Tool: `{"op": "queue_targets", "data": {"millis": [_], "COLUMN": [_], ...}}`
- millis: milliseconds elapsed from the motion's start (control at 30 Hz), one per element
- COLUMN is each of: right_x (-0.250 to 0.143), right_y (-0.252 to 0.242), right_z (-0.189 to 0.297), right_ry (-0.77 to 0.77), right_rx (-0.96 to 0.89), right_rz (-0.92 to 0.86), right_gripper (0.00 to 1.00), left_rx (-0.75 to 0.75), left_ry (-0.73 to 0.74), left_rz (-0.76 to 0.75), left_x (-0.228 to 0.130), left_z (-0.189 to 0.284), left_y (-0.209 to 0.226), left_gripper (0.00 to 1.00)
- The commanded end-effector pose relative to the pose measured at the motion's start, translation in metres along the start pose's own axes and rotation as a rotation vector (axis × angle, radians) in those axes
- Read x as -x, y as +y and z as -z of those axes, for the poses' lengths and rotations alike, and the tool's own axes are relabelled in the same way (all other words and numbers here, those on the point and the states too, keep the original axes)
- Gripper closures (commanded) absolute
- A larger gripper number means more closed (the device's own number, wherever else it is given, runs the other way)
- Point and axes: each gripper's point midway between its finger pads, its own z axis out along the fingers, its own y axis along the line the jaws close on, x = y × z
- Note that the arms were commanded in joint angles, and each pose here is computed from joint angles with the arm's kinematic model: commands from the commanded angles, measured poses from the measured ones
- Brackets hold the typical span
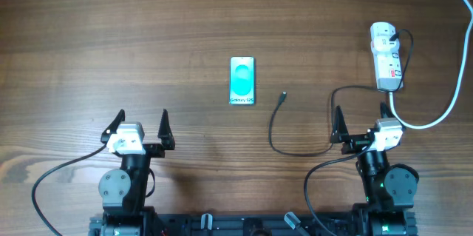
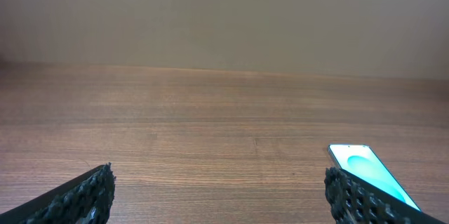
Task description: Plug charger to phone and switch on socket
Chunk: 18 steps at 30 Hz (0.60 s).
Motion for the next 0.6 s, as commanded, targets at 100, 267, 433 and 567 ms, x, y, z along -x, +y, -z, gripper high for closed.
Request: {"op": "queue_targets", "data": {"millis": [100, 267, 433, 567], "right_x": [0.0021, 0.0021, 0.0021, 0.0021], "right_y": [-0.004, -0.004, -0.004, -0.004], "right_z": [0.0006, 0.0006, 0.0006, 0.0006], "right_ry": [-0.01, -0.01, -0.01, -0.01], "right_rx": [-0.02, -0.02, -0.02, -0.02], "right_rz": [0.009, 0.009, 0.009, 0.01], "right_gripper": [0.0, 0.0, 0.0, 0.0], "left_rx": [0.007, 0.007, 0.007, 0.001], "left_ry": [0.0, 0.0, 0.0, -0.001], "left_rz": [-0.015, -0.015, -0.015, -0.012], "left_x": [-0.0019, -0.0019, -0.0019, -0.0016], "left_z": [-0.0001, -0.0001, -0.0001, -0.0001], "left_y": [0.0018, 0.0018, 0.0018, 0.0006], "left_gripper": [0.0, 0.0, 0.0, 0.0]}}
